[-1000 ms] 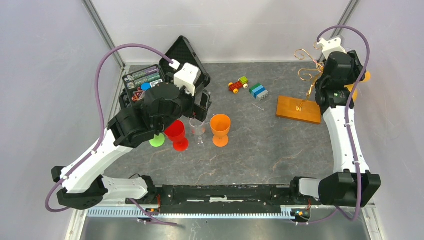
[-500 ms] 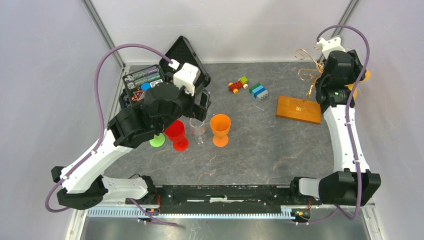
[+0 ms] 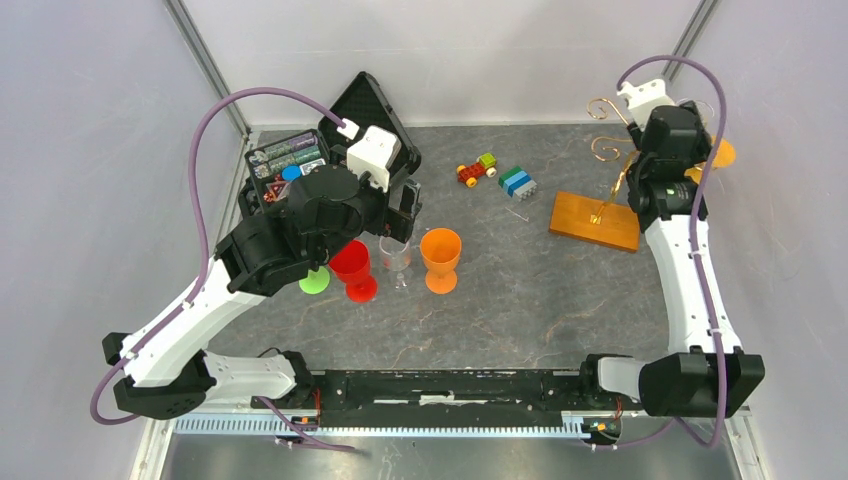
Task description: Take the wine glass off the wine glass rack
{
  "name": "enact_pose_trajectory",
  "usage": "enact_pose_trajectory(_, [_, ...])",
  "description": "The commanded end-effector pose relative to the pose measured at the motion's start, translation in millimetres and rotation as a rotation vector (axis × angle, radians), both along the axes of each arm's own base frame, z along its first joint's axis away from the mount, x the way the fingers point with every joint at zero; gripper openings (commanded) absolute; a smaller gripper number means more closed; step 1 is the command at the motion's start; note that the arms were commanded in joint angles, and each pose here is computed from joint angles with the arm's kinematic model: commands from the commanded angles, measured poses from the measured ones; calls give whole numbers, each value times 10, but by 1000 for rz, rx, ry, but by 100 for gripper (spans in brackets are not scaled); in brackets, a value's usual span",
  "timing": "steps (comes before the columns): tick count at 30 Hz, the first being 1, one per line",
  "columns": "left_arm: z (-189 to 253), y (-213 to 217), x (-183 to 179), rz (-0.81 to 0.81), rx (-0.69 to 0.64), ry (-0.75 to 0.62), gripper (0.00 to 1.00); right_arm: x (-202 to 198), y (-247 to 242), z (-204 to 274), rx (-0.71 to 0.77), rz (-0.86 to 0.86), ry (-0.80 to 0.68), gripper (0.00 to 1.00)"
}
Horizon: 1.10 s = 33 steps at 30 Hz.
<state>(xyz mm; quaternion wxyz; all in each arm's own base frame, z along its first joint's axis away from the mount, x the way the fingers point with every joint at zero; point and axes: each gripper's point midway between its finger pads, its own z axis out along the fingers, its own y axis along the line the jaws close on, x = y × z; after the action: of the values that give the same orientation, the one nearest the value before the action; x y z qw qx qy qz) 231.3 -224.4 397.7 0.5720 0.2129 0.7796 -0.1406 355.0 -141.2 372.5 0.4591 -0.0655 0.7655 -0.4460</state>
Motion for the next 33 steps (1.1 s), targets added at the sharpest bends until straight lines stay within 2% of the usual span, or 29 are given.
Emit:
enact_pose_trajectory(1, [198, 52, 3, 23, -61, -28, 100, 141, 220, -526, 52, 106, 155, 64])
enact_pose_trajectory(7, [182, 47, 8, 26, -58, -26, 100, 124, 154, -546, 17, 67, 175, 64])
enact_pose_trajectory(17, [175, 26, 30, 27, -49, -26, 100, 52, 28, -502, -22, -27, 179, 53])
enact_pose_trajectory(28, [183, 21, 40, 28, -43, -30, 100, -71, -148, -210, -37, -197, 89, 59])
enact_pose_trajectory(33, [183, 24, 43, 30, -42, -31, 100, -95, -182, -232, -31, -225, 86, 57])
